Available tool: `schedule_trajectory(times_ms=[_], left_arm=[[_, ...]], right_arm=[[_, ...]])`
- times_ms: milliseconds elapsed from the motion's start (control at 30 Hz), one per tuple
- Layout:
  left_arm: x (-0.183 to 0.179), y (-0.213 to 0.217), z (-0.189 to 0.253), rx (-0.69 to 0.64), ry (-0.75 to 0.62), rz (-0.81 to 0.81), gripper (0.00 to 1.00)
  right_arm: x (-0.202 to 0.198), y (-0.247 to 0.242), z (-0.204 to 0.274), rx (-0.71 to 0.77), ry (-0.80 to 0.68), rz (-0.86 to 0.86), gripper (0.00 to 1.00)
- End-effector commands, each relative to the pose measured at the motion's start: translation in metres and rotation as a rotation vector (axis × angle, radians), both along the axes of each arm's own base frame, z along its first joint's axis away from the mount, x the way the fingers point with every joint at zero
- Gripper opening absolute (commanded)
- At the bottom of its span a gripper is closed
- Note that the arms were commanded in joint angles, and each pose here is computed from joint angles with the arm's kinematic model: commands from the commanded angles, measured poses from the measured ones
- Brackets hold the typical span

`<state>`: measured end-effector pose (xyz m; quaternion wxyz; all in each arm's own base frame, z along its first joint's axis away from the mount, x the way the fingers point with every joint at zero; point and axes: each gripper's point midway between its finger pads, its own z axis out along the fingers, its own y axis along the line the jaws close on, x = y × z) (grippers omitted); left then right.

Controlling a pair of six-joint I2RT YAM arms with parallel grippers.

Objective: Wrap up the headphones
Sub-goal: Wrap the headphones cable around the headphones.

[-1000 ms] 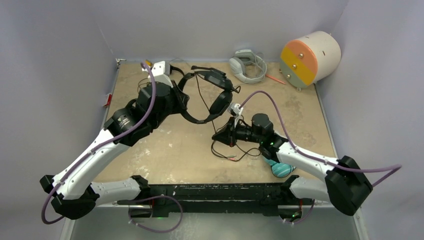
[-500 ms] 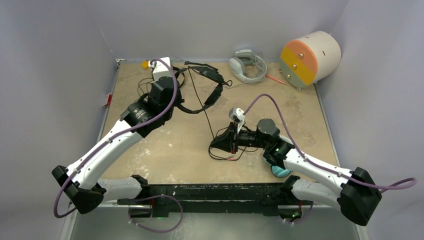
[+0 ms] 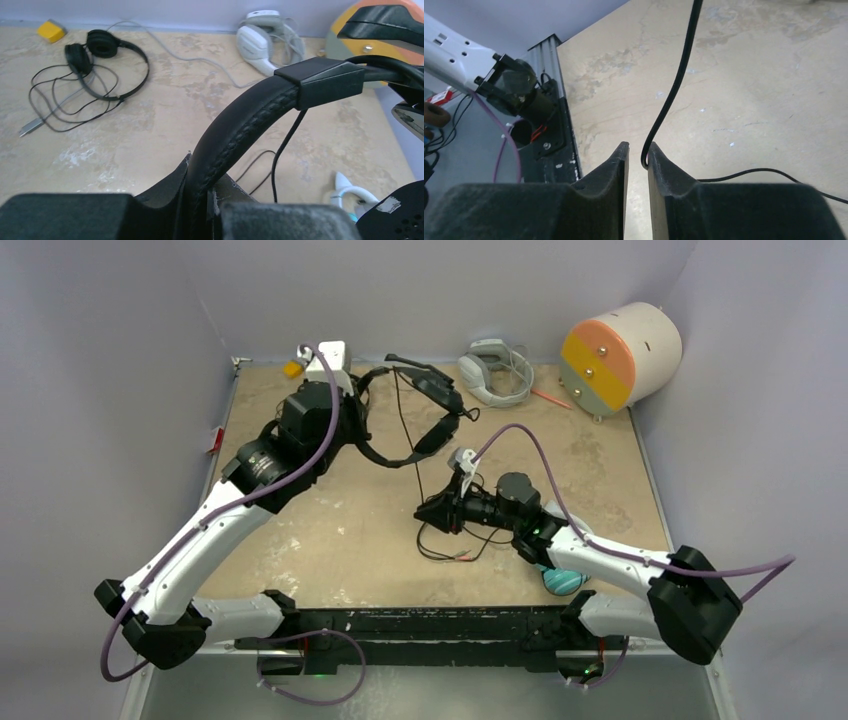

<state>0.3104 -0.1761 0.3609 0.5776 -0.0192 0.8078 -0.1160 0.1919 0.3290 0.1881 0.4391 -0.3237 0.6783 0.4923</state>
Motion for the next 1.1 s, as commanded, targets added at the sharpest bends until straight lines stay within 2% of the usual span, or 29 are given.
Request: schedule_trajectory(times_ms=[0,100,333,533,667,833,900,967,1067], left_arm=[[-0.016,-0.016,0.053,-0.097,-0.090,-0.149,0.00],[-0.022,-0.023,0.056,-0.097,-0.072,-0.199,0.00],[-0.033,-0.037,0.065,-0.123,-0.063,-0.303,0.00],[-0.036,-0.040,0.071,-0.124,-0.054,-0.326,0.00],[-0.040,-0.042,0.077,-0.137,-0.052,-0.347,0.00],[-0.043,-0.042,0.080,-0.140,-0.035,-0.354,0.00],[-0.044,-0.042,0.081,-0.148,-0.040,-0.356,0.00],[-0.045,-0.042,0.081,-0.153,-0.042,-0.356,0.00],[-0.045,-0.045,0.079,-0.161,-0.036,-0.368,0.00]], right_arm=[[0.023,0.007,0.041,0.117,-0.165,-0.073,0.24],[0.029,0.003,0.039,0.152,-0.196,-0.113,0.28],[0.042,0.008,0.036,0.131,-0.238,-0.137,0.34],[0.058,0.008,0.035,0.120,-0.268,-0.199,0.38],[0.072,0.002,0.035,0.117,-0.269,-0.259,0.50],[0.090,-0.006,0.034,0.115,-0.251,-0.302,0.56],[0.101,-0.013,0.030,0.111,-0.232,-0.345,0.63],[0.114,-0.024,0.024,0.104,-0.203,-0.413,0.78],[0.123,-0.031,0.014,0.092,-0.190,-0.436,0.92]])
